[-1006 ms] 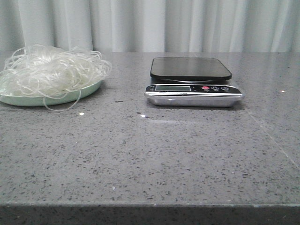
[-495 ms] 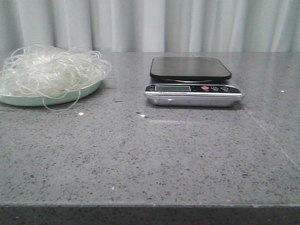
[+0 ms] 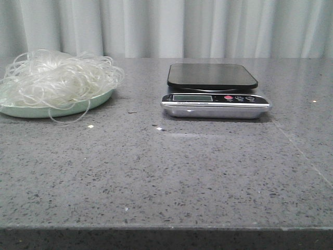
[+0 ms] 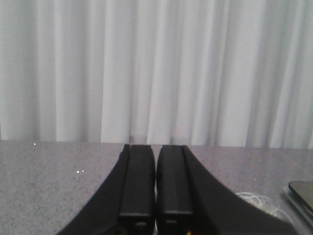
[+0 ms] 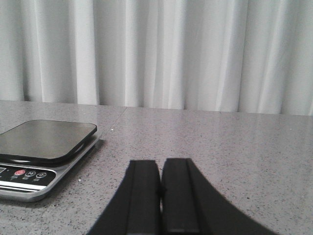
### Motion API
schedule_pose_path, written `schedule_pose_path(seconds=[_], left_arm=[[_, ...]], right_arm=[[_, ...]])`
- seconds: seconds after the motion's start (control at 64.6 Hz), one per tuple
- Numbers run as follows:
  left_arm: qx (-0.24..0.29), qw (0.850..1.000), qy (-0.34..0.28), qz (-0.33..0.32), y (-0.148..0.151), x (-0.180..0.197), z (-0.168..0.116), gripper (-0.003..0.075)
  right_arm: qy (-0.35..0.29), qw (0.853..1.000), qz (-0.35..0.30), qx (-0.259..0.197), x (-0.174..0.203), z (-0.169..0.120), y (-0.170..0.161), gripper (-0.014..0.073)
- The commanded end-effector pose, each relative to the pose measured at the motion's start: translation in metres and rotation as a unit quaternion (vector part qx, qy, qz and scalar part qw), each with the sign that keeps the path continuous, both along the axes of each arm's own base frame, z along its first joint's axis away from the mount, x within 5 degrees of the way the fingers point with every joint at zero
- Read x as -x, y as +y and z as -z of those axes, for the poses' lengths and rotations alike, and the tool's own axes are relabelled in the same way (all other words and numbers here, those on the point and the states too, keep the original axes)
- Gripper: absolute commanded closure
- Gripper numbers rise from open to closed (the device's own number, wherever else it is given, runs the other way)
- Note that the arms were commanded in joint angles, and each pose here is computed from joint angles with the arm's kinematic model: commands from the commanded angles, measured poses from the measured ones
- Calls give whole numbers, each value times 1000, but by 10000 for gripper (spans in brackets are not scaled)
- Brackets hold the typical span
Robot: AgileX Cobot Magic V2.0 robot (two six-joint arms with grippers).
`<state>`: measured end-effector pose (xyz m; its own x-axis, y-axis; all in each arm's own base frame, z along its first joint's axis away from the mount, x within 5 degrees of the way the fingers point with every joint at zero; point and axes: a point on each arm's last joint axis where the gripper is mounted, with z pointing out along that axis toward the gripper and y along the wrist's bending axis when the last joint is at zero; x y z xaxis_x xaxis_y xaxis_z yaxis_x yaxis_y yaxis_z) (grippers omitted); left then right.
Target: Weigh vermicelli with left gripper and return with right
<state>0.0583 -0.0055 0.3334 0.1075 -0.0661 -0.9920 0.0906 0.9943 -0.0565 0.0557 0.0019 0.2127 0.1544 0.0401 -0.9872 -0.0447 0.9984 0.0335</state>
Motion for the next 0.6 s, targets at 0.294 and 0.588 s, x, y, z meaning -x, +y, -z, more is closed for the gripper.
schedule_pose_path(seconds=[0.294, 0.588], left_arm=[[2, 999, 34, -3, -2, -35, -9, 588], [-8, 998, 61, -5, -2, -49, -4, 291]], right_arm=[[-54, 998, 6, -2, 4, -11, -1, 427], [-54, 998, 6, -2, 4, -11, -1, 427]])
